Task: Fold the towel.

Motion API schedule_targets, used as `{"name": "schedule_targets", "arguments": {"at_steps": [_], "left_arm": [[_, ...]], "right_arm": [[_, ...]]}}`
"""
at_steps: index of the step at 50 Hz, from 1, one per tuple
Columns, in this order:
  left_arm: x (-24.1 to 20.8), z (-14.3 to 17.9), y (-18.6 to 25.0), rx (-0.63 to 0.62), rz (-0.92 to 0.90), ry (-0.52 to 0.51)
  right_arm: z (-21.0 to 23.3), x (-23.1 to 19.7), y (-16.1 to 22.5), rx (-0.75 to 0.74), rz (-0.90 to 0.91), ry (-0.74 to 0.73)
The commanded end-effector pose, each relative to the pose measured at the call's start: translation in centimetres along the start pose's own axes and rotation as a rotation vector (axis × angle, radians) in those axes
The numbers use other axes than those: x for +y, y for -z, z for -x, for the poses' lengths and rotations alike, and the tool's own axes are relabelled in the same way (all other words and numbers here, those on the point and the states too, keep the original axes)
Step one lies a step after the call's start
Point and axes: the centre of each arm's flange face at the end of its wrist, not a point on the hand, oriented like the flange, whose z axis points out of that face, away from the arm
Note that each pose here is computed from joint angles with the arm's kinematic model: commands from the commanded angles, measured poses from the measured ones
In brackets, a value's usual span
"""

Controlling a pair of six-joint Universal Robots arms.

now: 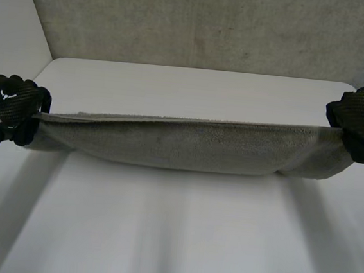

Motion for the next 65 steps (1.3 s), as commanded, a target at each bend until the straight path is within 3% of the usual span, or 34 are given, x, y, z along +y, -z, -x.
{"name": "schedule_targets", "arguments": {"at_steps": [1,13,20,31,40,48,49,51,55,57,62,65], "left_arm": [[1.3,-0.2,-1.8,0.055,-0.004,0.013],[5.4,-2.3,-11.2,0.159,-0.020,0.020],[6.6,-3.9,-15.3,0.185,-0.067,0.001],[9.2,-4.8,-18.1,0.161,-0.053,0.001],[8.3,-3.8,-17.9,0.092,-0.034,0.003],[5.0,-1.8,-15.4,0.051,-0.035,0.014],[4.0,-1.4,-14.2,0.044,-0.035,0.044],[3.1,-1.2,-12.8,0.039,-0.029,0.095],[1.7,-1.2,-10.6,0.037,-0.031,0.198],[1.2,-2.0,-8.7,0.051,-0.015,0.330],[0.9,-3.1,-6.4,0.067,0.006,0.459],[1.2,-3.5,-5.9,0.076,0.021,0.473]], "right_arm": [[0.2,1.7,-3.4,-0.068,-0.002,-0.018],[2.1,5.5,-13.1,-0.108,0.079,-0.022],[3.4,7.0,-18.2,-0.038,0.098,-0.002],[4.7,8.7,-21.6,0.077,0.064,0.033],[4.2,8.1,-21.5,0.130,0.056,0.024],[2.3,4.1,-16.0,0.150,0.026,-0.114],[2.3,4.0,-15.9,0.150,0.026,-0.115],[3.1,3.8,-12.2,0.114,0.082,-0.130],[4.1,4.5,-10.5,0.075,0.137,-0.141],[4.7,5.1,-9.8,0.051,0.173,-0.146],[7.3,7.7,-8.3,-0.032,0.278,-0.165],[8.1,8.7,-8.6,-0.042,0.288,-0.168]]}}
